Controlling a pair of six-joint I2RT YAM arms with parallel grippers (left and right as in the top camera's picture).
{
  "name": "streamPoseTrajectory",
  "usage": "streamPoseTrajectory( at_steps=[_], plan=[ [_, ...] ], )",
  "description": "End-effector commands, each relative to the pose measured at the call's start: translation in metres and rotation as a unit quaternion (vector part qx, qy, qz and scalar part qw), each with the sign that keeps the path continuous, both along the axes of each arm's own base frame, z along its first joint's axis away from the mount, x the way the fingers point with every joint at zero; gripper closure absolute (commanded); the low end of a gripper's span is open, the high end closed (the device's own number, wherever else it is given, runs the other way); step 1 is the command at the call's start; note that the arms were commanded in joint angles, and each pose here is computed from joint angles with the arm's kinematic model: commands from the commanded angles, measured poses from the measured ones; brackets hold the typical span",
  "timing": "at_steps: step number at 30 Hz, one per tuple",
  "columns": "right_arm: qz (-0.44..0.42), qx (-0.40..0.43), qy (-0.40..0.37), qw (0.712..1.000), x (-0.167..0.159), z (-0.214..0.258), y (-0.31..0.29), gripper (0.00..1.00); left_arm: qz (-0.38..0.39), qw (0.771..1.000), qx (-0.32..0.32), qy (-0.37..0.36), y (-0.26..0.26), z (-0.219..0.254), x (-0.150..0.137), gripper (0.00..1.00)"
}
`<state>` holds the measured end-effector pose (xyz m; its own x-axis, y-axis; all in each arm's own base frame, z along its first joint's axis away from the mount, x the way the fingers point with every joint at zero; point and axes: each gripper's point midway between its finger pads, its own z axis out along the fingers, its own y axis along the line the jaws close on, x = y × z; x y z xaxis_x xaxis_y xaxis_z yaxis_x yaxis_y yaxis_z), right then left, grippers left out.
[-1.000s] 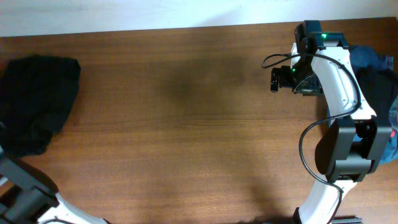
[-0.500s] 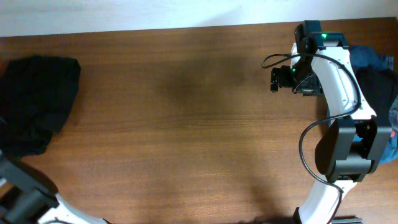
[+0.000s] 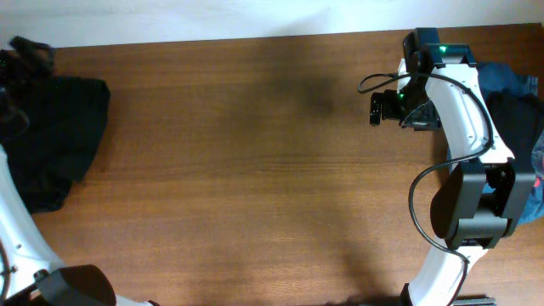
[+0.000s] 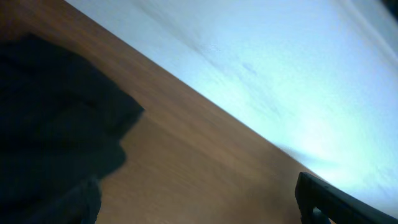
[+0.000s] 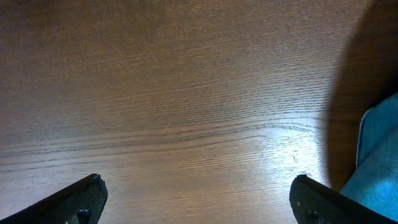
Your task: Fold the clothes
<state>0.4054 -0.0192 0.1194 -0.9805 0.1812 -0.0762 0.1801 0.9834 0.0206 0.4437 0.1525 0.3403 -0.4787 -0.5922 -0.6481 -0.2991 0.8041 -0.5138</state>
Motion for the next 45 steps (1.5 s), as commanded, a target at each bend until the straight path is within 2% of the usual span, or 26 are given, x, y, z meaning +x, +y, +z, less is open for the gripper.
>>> streamPoseTrajectory(
  at_steps=[1,35,39,45],
  plan=[
    [0.0,-0.009,-0.028,1.0,0.004,0.019,-0.003,0.01,-0.021,1.0,-0.008,0.005,-0.012,-0.007,0.005,0.01],
    [0.0,-0.01,-0.032,0.999,0.004,0.022,-0.003,0.01,-0.023,1.0,-0.007,0.005,-0.014,-0.007,0.005,0.01],
    [0.01,-0.011,-0.067,0.998,0.001,0.049,0.005,0.01,-0.023,1.0,-0.007,0.005,-0.014,-0.007,0.005,0.01],
    [0.054,-0.007,-0.178,0.982,-0.021,0.134,0.041,0.01,-0.023,1.0,-0.007,0.005,-0.014,-0.007,0.005,0.01]
  ],
)
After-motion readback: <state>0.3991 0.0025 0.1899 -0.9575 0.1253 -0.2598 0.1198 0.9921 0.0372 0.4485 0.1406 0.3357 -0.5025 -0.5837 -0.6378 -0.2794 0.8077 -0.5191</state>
